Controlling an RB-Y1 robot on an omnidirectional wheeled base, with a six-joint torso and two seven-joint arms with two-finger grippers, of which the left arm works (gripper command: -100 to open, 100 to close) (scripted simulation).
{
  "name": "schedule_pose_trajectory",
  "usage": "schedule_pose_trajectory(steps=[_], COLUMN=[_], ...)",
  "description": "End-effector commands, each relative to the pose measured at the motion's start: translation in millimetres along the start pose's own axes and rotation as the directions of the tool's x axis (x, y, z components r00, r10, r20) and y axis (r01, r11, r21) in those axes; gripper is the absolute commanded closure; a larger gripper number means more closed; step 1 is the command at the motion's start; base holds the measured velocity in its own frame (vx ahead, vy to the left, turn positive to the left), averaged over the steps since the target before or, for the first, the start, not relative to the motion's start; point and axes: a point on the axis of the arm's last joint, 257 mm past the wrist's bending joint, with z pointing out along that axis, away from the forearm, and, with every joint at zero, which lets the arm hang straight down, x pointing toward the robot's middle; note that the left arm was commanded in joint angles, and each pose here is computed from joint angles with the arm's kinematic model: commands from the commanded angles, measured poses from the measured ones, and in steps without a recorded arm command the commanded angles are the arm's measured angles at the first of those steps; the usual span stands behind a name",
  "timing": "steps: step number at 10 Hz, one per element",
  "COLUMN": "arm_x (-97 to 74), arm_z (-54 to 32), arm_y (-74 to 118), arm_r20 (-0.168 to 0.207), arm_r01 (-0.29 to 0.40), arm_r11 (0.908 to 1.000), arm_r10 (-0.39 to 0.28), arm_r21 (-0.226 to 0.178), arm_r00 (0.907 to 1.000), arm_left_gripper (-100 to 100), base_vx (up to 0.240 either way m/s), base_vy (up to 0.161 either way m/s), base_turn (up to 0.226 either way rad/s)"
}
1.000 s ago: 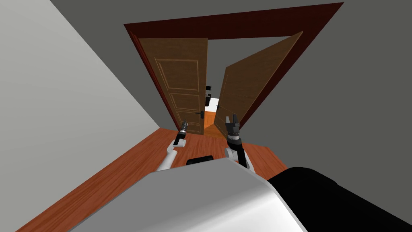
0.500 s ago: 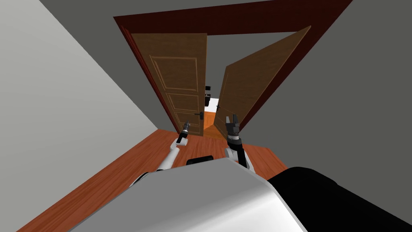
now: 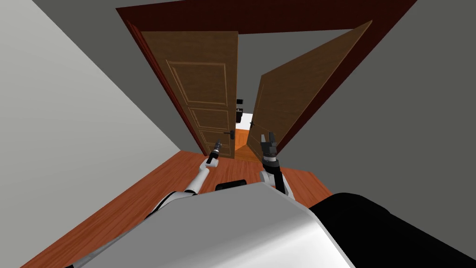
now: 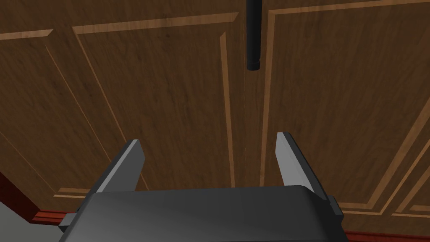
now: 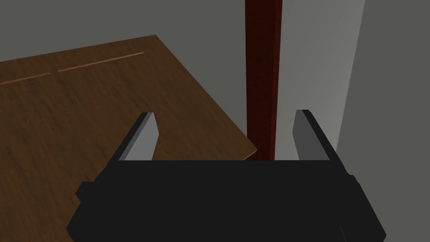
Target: Push the door open
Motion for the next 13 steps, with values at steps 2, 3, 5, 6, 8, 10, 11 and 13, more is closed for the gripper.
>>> schedule_pose_trajectory(steps=[2, 3, 5, 6, 8, 10, 11, 13], arm_x=[7.9, 11.9, 19.0, 26.1, 34.4, 37.7, 26.8, 19.1], arm_z=[3.9, 6.0, 9.0, 11.7, 14.3, 16.5, 16.4, 16.0], arm_y=[8.4, 12.5, 18.9, 25.0, 31.4, 34.0, 35.2, 35.9], arm_r20=[-0.011, -0.018, -0.030, -0.041, -0.053, -0.057, -0.049, -0.042], arm_r01=[0.004, 0.005, 0.008, 0.010, 0.013, 0.013, -0.001, -0.009], arm_r11=[0.9998, 0.9995, 0.9987, 0.9976, 0.9960, 0.9955, 0.9954, 0.9952], arm_r10=[-0.004, -0.006, -0.010, -0.013, -0.018, -0.019, -0.004, 0.005], arm_r21=[-0.020, -0.032, -0.050, -0.069, -0.088, -0.094, -0.096, -0.097], arm_r00=[0.9999, 0.9998, 0.9995, 0.9991, 0.9984, 0.9982, 0.9988, 0.9991], arm_left_gripper=[-100, -100, -100, -100, -100, -100, -100, -100], base_vx=[0.058, 0.065, 0.075, 0.113, 0.100, 0.077, 0.125, 0.188], base_vy=[-0.006, -0.008, -0.010, -0.021, -0.008, -0.010, -0.034, -0.058], base_turn=[-0.007, -0.014, -0.014, -0.017, -0.013, -0.009, -0.034, -0.021])
